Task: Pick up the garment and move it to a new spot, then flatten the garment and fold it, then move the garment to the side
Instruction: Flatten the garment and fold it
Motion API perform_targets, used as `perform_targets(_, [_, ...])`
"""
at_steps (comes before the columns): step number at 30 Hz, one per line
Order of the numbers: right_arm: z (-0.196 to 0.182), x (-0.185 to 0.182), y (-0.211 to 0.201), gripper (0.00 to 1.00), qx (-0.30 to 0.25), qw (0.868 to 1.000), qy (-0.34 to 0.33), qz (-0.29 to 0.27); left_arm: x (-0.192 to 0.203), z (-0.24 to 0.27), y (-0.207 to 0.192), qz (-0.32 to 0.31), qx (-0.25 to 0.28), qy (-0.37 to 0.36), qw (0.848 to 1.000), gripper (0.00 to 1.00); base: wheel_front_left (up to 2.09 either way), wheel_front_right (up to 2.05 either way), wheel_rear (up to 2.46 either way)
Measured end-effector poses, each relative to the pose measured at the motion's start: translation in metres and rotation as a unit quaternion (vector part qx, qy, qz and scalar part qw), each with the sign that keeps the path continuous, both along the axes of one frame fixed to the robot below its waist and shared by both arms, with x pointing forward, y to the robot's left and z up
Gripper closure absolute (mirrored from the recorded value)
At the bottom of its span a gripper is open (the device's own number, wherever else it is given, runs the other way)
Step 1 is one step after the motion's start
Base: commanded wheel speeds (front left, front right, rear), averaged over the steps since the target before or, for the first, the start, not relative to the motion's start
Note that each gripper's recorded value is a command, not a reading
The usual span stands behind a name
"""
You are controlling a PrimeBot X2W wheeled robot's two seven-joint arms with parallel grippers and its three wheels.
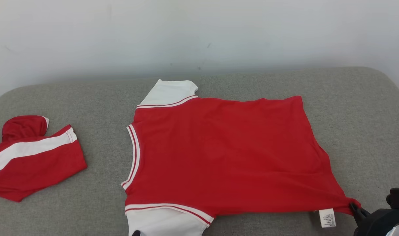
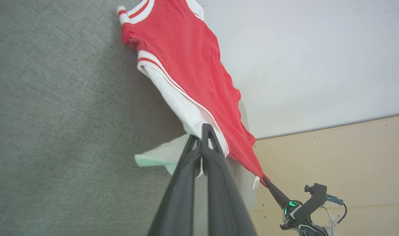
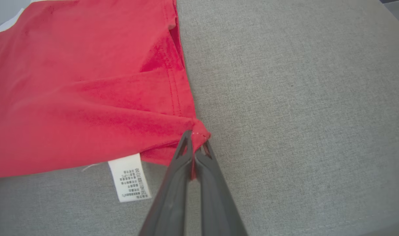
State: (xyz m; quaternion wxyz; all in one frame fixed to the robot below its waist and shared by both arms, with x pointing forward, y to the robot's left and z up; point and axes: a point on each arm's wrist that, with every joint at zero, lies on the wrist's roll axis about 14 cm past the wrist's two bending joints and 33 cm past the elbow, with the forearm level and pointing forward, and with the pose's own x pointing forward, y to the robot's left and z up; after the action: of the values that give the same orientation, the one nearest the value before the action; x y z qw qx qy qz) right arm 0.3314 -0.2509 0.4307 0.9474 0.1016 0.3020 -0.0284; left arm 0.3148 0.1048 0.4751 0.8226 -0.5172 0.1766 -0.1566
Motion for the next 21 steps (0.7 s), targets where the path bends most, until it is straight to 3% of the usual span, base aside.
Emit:
perform_targets(10, [-0.027,-0.025,-0.01,1.0,0.002,0.998,0.046,-0.033,-0.017,-0.023,0.001,-0.003,-0.013,0.056,0.998,1.0,0.0,0.0,0.0])
perform_targets(14, [-0.033,-0.029,-0.011,1.0,-0.002,0.998,0.055,-0.036,-0.028,-0.036,0.001,-0.017,0.006,0.082,0.996,1.0,0.0,0.0,0.0])
perform_targets(21, [-0.028,-0.019,-0.006,1.0,0.002,0.999,0.032,-0.033,-0.017,-0.026,0.003,0.002,0.003,0.053,0.999,1.0,0.0,0.0,0.0])
